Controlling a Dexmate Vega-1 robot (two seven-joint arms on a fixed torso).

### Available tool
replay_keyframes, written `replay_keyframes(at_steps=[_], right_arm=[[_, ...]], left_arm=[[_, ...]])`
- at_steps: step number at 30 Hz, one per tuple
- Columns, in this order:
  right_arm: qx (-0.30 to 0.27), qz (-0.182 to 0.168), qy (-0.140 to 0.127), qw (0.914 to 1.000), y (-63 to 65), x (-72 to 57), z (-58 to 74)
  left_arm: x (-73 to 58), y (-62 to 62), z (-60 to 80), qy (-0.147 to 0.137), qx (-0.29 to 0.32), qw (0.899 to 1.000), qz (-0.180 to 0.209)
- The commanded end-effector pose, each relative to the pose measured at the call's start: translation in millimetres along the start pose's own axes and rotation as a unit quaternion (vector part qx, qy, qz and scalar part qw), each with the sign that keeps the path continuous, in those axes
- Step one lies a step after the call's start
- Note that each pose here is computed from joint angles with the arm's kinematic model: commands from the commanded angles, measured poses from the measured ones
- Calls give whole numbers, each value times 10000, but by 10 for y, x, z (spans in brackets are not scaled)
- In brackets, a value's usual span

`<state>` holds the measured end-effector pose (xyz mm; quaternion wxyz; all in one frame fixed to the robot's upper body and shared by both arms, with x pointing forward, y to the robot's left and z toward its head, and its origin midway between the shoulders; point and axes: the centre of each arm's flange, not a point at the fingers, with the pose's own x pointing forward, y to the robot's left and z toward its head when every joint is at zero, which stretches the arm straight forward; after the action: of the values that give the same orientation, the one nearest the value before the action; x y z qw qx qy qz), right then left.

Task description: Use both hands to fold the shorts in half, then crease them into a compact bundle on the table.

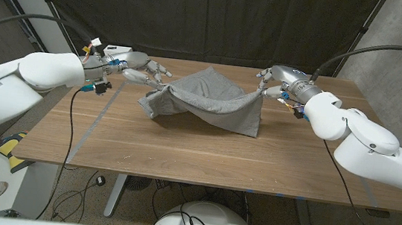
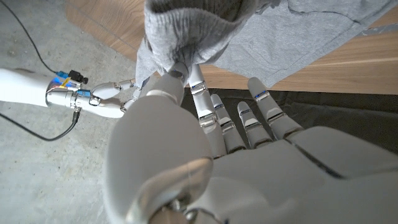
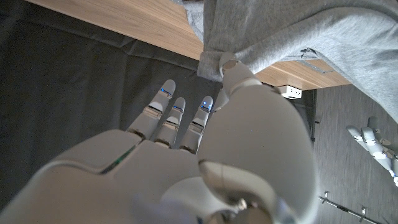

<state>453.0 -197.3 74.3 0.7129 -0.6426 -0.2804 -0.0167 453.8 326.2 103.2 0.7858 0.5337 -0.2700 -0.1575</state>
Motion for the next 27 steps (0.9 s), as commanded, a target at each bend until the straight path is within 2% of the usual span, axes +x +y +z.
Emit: replay_keyframes(at_steps=[1, 4, 5, 9, 10, 21, 23, 25, 27], right_arm=[[-50, -754, -206, 9969, 44, 316, -77], [-120, -1012, -248, 9945, 52, 364, -91], [-239, -1335, -274, 9904, 61, 403, -97], [-353, -1561, -291, 9867, 54, 470, -93], [-352, -1680, -306, 9847, 50, 522, -103], [-402, -2122, -369, 9757, 21, 820, -178], [-366, -2079, -387, 9767, -7, 882, -175], [-437, -2176, -412, 9742, -13, 924, -159], [-438, -2074, -422, 9764, -39, 971, -147]], left_arm=[[-22, 83, -195, -119, -831, 9963, 188], [-16, 76, -235, -98, -893, 9958, 193], [-11, 69, -253, -106, -936, 9954, 189], [-2, 57, -278, -127, -1025, 9945, 153], [0, 47, -294, -140, -1084, 9939, 123], [-85, 0, -450, -291, -1681, 9851, 204], [-98, -13, -468, -309, -1749, 9838, 233], [-105, -32, -487, -347, -1845, 9819, 262], [-104, -53, -508, -393, -1976, 9791, 278]])
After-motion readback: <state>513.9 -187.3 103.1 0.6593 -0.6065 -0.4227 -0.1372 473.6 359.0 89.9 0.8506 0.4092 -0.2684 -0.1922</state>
